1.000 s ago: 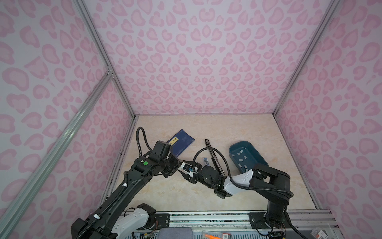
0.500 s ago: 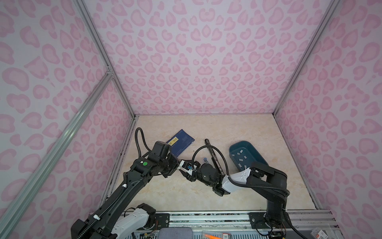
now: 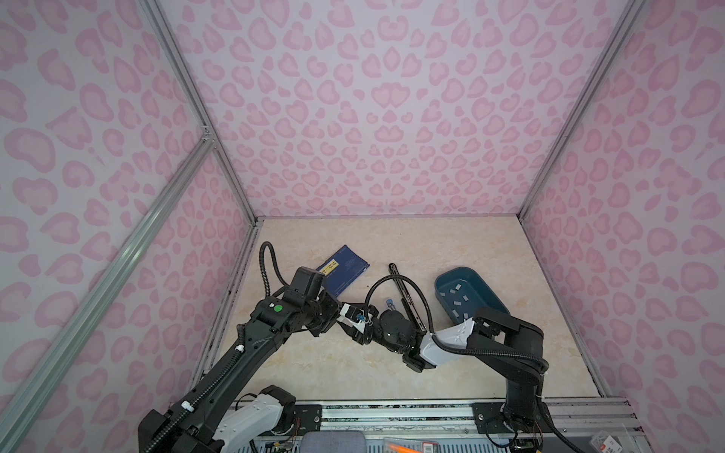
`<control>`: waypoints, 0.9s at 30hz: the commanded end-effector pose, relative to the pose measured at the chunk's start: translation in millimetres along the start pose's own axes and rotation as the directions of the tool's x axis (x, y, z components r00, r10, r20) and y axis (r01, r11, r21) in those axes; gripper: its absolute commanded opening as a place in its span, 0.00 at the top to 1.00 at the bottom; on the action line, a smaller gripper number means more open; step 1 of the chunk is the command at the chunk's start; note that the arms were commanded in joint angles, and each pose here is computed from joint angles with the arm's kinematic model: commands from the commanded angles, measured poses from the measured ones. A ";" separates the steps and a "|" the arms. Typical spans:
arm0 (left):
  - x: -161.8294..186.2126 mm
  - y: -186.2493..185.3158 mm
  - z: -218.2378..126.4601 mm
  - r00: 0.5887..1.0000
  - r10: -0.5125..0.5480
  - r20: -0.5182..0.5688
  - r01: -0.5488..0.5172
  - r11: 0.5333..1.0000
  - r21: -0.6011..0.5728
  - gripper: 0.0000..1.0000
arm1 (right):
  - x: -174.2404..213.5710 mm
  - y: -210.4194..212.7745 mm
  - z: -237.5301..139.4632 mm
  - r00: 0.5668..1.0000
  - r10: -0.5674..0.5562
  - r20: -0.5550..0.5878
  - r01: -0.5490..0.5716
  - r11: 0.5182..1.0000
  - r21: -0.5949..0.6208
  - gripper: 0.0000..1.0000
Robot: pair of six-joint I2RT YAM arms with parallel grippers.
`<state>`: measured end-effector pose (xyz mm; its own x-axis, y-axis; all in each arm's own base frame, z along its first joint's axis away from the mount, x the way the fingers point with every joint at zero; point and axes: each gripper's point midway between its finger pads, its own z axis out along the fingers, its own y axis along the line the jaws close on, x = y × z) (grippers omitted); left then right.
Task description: Load the staples into the stapler
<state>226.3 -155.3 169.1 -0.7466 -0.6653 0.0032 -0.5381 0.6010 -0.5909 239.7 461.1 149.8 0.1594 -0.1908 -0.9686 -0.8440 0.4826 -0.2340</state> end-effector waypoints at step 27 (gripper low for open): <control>13.6 0.0 7.2 0.995 -0.015 -0.102 0.016 1.000 0.015 0.97 | 5.9 -3.7 0.7 0.995 -0.095 0.004 0.093 0.983 0.157 0.60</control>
<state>224.5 -159.9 161.7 -0.7514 -0.6571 0.0592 -0.5568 0.5835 -0.5912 240.6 456.6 140.3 0.2353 -0.2458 -0.9403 -0.7482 0.5718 -0.3366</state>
